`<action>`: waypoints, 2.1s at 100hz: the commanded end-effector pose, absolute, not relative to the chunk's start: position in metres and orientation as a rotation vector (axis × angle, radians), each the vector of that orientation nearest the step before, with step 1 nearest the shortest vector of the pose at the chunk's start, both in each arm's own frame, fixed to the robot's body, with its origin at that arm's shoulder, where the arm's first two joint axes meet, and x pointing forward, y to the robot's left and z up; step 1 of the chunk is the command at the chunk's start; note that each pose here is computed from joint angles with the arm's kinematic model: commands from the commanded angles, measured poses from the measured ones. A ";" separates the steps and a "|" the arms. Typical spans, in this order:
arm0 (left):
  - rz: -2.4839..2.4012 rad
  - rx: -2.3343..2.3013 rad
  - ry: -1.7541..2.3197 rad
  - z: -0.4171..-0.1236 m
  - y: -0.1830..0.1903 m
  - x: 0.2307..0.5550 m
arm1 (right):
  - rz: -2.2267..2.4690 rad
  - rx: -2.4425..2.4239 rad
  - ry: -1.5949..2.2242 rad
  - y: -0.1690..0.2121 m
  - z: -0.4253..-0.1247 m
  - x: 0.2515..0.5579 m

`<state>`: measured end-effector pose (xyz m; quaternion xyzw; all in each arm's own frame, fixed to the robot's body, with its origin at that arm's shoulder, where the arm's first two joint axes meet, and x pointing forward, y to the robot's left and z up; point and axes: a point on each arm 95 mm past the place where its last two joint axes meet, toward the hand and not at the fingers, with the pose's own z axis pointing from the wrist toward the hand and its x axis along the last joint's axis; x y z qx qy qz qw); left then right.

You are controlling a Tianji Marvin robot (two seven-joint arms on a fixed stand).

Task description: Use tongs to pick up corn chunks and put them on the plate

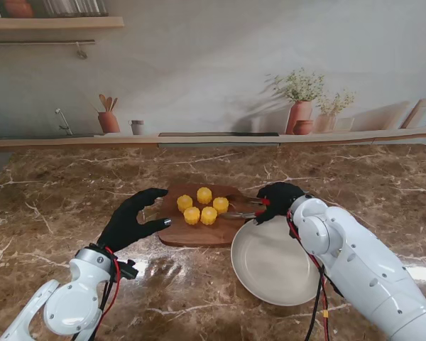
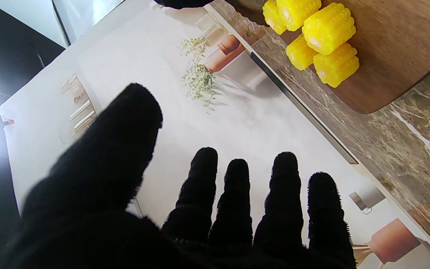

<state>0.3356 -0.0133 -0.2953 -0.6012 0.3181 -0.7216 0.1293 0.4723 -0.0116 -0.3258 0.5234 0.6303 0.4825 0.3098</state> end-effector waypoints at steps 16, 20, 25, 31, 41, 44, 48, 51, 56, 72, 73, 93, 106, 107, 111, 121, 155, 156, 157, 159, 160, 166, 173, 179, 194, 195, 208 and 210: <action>-2.083 -1.767 0.928 -0.303 -0.011 0.332 | 1.264 1.374 1.681 -0.006 -0.326 0.479; -2.084 -1.768 0.928 -0.303 -0.011 0.332 | 1.261 1.374 1.681 -0.007 -0.326 0.480; -2.086 -1.771 0.927 -0.303 -0.011 0.332 | 1.260 1.378 1.681 -0.008 -0.326 0.481; -2.086 -1.773 0.925 -0.303 -0.011 0.331 | 1.262 1.379 1.678 -0.009 -0.326 0.482; -2.085 -1.776 0.922 -0.303 -0.012 0.331 | 1.273 1.379 1.676 -0.011 -0.327 0.482; -2.084 -1.778 0.921 -0.303 -0.012 0.330 | 1.280 1.376 1.673 -0.011 -0.327 0.483; -2.083 -1.780 0.920 -0.303 -0.012 0.330 | 1.285 1.373 1.673 -0.011 -0.327 0.482; -2.083 -1.781 0.919 -0.303 -0.012 0.330 | 1.288 1.372 1.673 -0.011 -0.328 0.482; -2.082 -1.784 0.917 -0.304 -0.012 0.329 | 1.288 1.369 1.677 -0.011 -0.329 0.482; -2.078 -1.785 0.919 -0.304 -0.012 0.329 | 1.287 1.363 1.685 -0.010 -0.330 0.482; -2.078 -1.785 0.920 -0.304 -0.012 0.329 | 1.286 1.363 1.686 -0.009 -0.330 0.482; -2.074 -1.788 0.923 -0.304 -0.012 0.329 | 1.287 1.368 1.687 -0.007 -0.329 0.485; -2.073 -1.792 0.923 -0.305 -0.012 0.329 | 1.286 1.384 1.692 -0.006 -0.329 0.485; -2.073 -1.792 0.923 -0.305 -0.012 0.328 | 1.286 1.386 1.692 -0.006 -0.330 0.485; -2.073 -1.793 0.922 -0.305 -0.013 0.328 | 1.286 1.392 1.693 -0.006 -0.330 0.485; -2.074 -1.795 0.918 -0.305 -0.013 0.328 | 1.300 1.411 1.677 -0.008 -0.332 0.483; -2.078 -1.801 0.912 -0.305 -0.013 0.327 | 1.324 1.457 1.618 -0.017 -0.328 0.475; -2.078 -1.801 0.912 -0.305 -0.013 0.327 | 1.325 1.457 1.616 -0.018 -0.328 0.474; -2.077 -1.801 0.913 -0.305 -0.013 0.327 | 1.326 1.458 1.613 -0.018 -0.327 0.474; -2.077 -1.802 0.913 -0.306 -0.013 0.327 | 1.328 1.460 1.608 -0.019 -0.327 0.473; -2.077 -1.802 0.914 -0.306 -0.013 0.327 | 1.329 1.461 1.605 -0.019 -0.326 0.473; -2.078 -1.805 0.913 -0.306 -0.013 0.327 | 1.338 1.466 1.584 -0.022 -0.324 0.470; -2.078 -1.805 0.913 -0.306 -0.013 0.327 | 1.347 1.474 1.560 -0.027 -0.320 0.464; -2.079 -1.804 0.912 -0.306 -0.013 0.327 | 1.352 1.477 1.534 -0.032 -0.316 0.457; -2.081 -1.795 0.913 -0.305 -0.012 0.325 | 1.338 1.496 1.482 -0.051 -0.306 0.429; -2.081 -1.795 0.914 -0.305 -0.012 0.325 | 1.336 1.499 1.478 -0.052 -0.306 0.427; -2.085 -1.786 0.913 -0.305 -0.011 0.325 | 1.303 1.533 1.429 -0.072 -0.302 0.396; -2.086 -1.785 0.913 -0.305 -0.011 0.325 | 1.296 1.535 1.425 -0.074 -0.302 0.391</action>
